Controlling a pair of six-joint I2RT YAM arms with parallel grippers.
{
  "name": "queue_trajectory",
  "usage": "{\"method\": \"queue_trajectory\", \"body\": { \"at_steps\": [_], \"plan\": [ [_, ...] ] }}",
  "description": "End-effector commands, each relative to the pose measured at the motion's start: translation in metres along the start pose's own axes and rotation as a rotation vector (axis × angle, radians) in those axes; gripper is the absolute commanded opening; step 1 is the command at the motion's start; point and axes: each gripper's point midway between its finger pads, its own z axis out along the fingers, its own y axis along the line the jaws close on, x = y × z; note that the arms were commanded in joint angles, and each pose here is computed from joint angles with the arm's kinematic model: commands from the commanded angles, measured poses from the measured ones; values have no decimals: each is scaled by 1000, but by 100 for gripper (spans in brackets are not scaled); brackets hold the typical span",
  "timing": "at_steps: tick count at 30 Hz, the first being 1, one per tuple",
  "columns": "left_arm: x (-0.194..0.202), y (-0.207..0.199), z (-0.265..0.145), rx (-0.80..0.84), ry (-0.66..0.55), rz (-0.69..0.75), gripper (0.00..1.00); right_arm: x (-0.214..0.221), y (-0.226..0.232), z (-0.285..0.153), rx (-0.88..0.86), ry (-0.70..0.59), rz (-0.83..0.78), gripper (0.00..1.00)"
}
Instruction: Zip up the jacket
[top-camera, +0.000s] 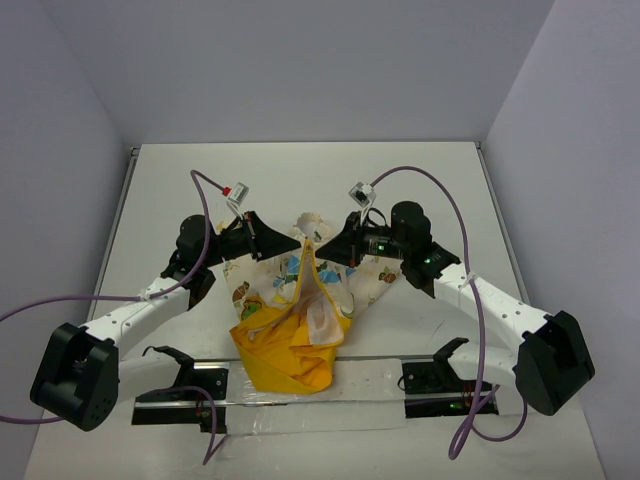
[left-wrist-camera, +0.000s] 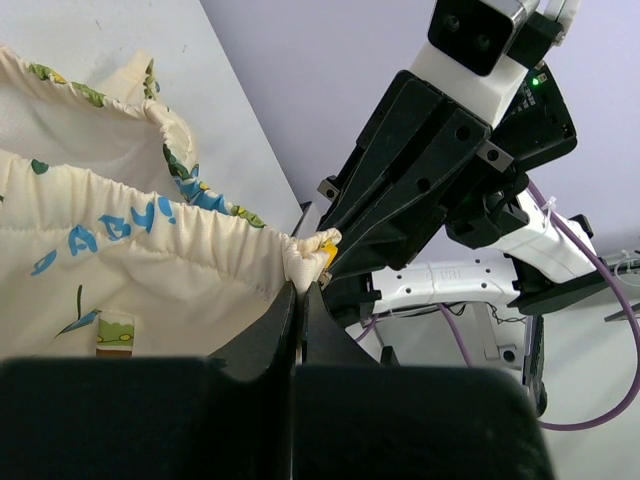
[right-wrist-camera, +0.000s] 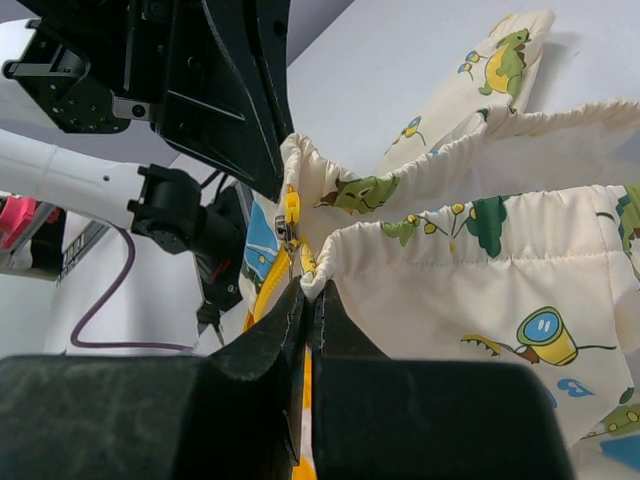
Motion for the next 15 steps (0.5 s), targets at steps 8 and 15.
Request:
{"method": "queue_trajectory", "body": {
  "at_steps": [8,15],
  "plan": [
    [-14,-25,2,76,-46,67,0,-2,11,-2,-35,-6,-36,0],
    [-13,-25,2,83,-43,63,0,-4,12,-2,-37,-6,-41,0]
  ]
}}
